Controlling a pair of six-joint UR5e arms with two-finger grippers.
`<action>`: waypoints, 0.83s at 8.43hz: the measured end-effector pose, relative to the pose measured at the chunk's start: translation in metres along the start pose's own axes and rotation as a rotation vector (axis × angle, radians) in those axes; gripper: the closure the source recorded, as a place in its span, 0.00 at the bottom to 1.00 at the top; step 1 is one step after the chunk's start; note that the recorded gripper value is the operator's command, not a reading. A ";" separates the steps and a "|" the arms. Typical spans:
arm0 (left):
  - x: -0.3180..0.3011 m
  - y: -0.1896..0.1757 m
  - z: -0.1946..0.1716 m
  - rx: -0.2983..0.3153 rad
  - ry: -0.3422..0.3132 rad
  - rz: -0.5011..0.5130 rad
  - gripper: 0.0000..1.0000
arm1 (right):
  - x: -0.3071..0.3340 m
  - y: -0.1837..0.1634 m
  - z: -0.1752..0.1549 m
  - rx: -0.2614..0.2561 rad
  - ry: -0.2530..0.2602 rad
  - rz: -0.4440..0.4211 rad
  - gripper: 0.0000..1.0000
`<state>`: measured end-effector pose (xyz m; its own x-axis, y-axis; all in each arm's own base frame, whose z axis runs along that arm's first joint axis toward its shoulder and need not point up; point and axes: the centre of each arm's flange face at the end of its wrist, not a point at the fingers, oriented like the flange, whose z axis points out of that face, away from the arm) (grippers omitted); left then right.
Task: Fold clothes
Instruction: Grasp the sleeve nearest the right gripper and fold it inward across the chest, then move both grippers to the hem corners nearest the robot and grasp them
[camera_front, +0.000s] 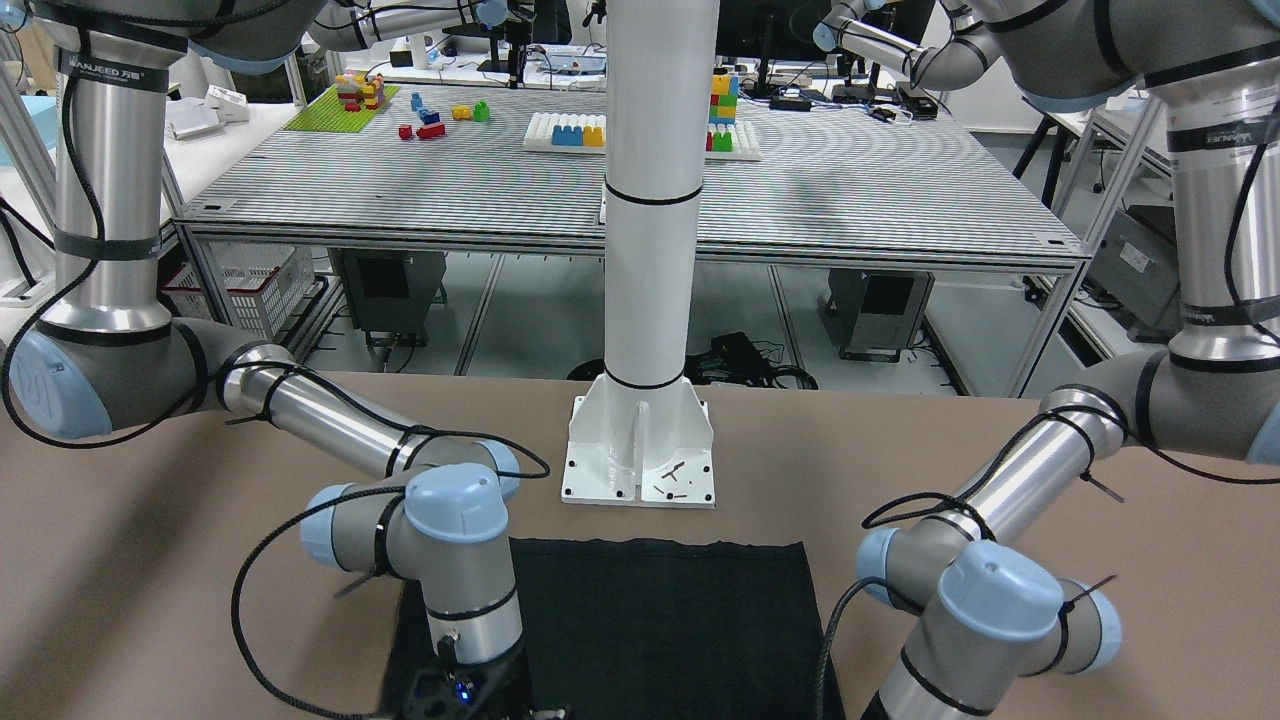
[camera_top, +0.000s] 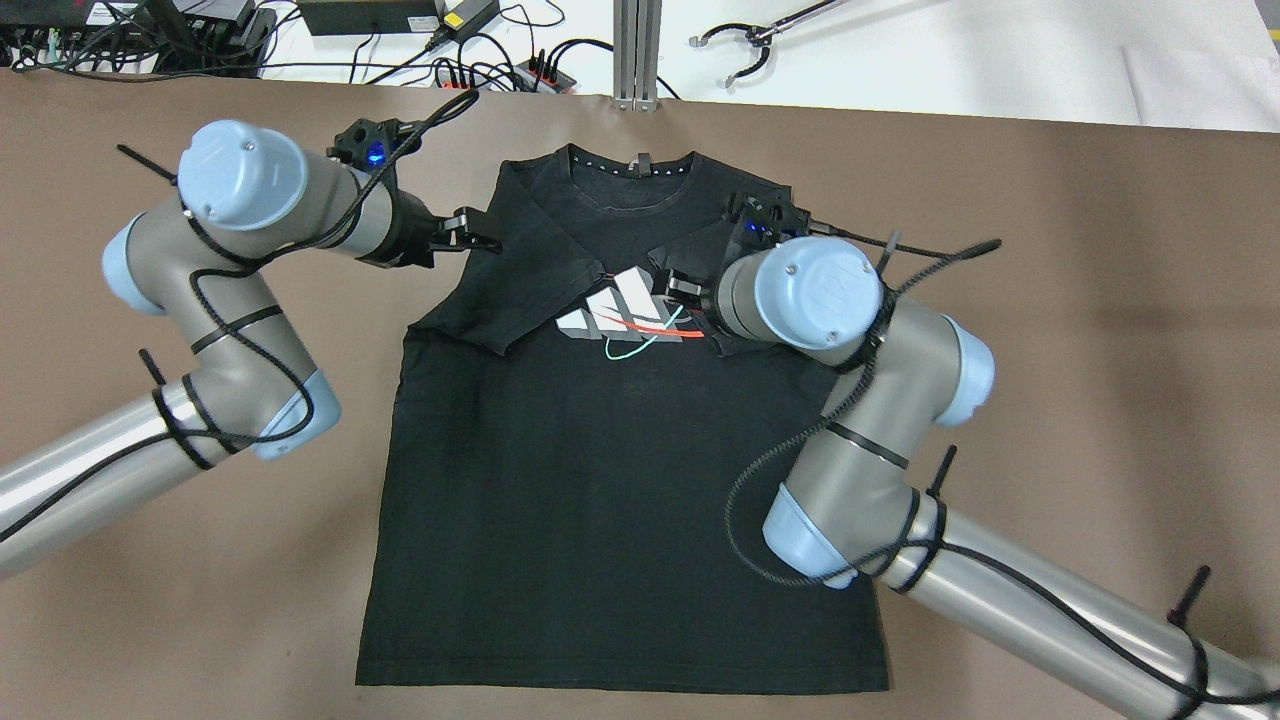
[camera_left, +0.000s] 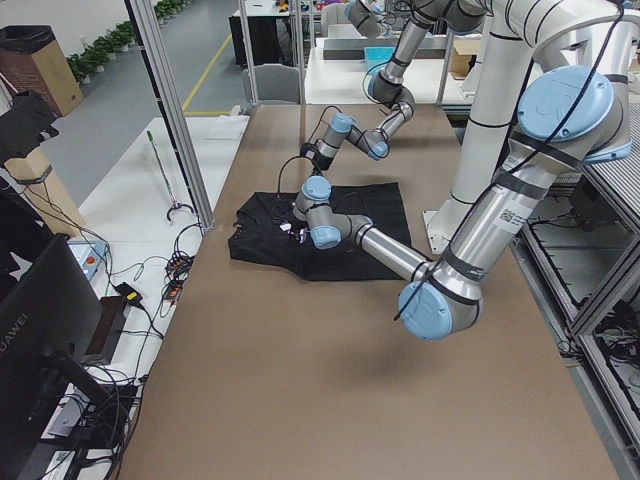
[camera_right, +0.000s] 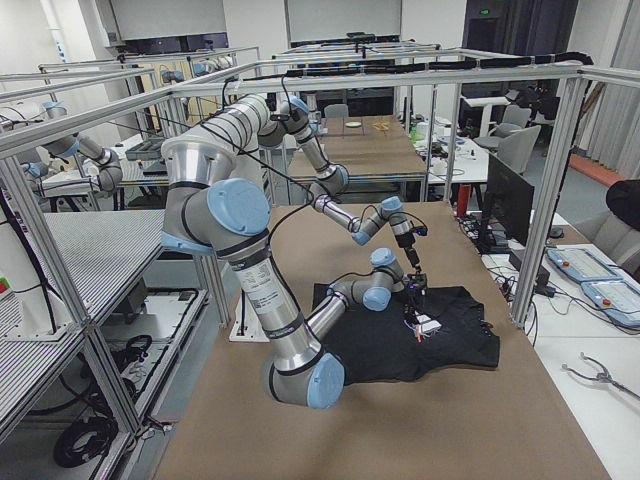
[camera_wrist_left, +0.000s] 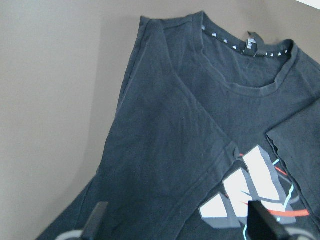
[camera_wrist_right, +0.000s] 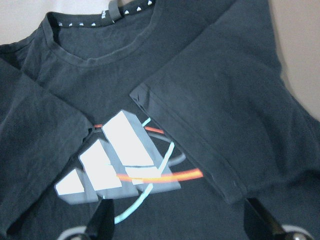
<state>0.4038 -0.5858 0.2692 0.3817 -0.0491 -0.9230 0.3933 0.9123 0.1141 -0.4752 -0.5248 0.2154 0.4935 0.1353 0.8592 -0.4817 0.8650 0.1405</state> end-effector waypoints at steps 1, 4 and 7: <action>-0.017 0.037 -0.016 -0.007 0.011 -0.059 0.04 | 0.020 0.035 -0.022 -0.036 -0.028 0.051 0.08; -0.049 0.191 -0.049 -0.037 0.040 -0.225 0.04 | 0.084 0.128 -0.072 -0.129 -0.051 0.236 0.08; -0.072 0.332 -0.066 -0.063 0.041 -0.295 0.05 | 0.133 0.218 -0.103 -0.137 -0.077 0.332 0.08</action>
<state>0.4522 -0.2524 0.3493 0.2242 -0.3003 -0.9271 0.4291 0.8846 -0.1828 -0.4404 -0.2684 0.3093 0.2679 0.3868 0.8824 -0.5023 0.8376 -0.2147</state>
